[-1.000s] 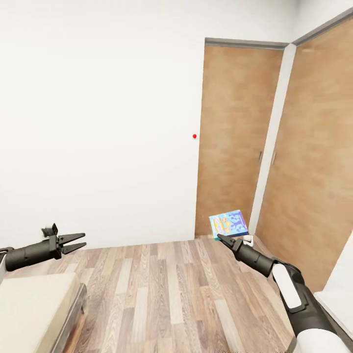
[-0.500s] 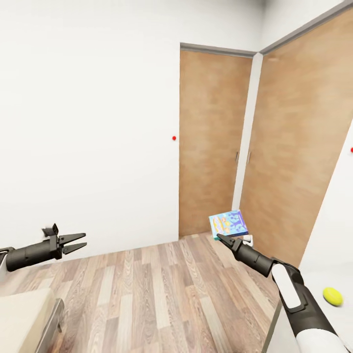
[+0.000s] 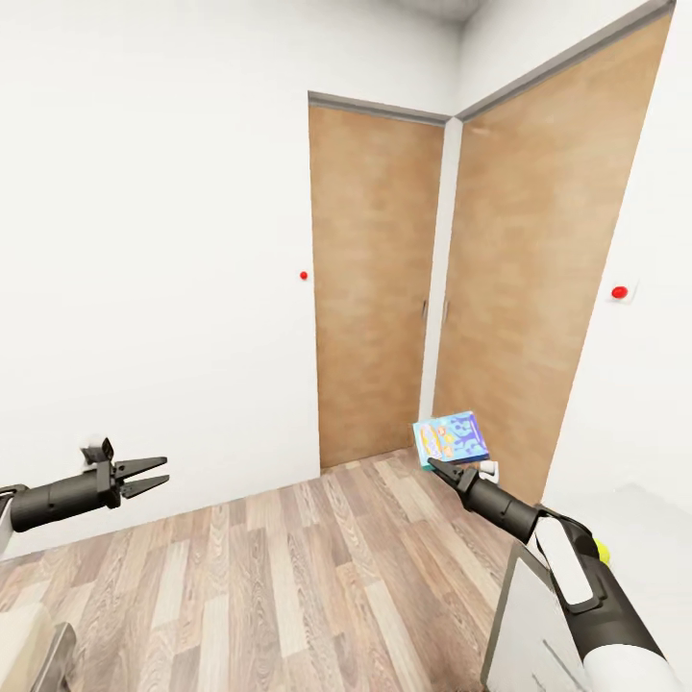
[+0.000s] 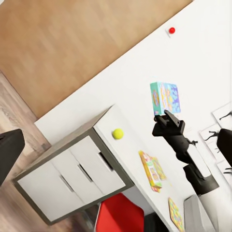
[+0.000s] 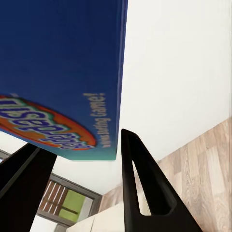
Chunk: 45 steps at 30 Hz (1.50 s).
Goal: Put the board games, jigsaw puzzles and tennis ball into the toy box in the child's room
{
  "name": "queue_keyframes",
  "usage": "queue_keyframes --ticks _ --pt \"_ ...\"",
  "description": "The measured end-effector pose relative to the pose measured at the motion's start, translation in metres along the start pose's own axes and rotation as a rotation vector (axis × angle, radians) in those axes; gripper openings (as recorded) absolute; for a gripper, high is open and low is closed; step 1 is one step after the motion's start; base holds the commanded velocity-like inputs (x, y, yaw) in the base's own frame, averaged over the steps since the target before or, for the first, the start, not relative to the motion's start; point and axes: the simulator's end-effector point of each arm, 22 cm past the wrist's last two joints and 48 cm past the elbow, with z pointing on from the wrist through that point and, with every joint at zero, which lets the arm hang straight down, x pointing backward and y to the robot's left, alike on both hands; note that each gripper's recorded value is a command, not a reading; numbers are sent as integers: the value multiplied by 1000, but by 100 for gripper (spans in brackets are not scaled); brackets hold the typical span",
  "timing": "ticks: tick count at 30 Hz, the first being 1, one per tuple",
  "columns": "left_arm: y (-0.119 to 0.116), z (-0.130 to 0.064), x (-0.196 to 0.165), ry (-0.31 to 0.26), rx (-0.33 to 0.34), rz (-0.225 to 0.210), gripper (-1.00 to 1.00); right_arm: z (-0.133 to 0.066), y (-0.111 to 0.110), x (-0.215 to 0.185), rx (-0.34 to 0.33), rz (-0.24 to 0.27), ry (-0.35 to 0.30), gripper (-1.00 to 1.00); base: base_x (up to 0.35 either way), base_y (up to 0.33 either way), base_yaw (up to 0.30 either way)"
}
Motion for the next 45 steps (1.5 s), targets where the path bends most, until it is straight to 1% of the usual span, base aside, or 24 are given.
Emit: queue_keyframes --ticks 45 --pt "-20 -8 -8 -17 14 37 100 -4 22 -9 -27 -29 -17 -100 0 0 -256"
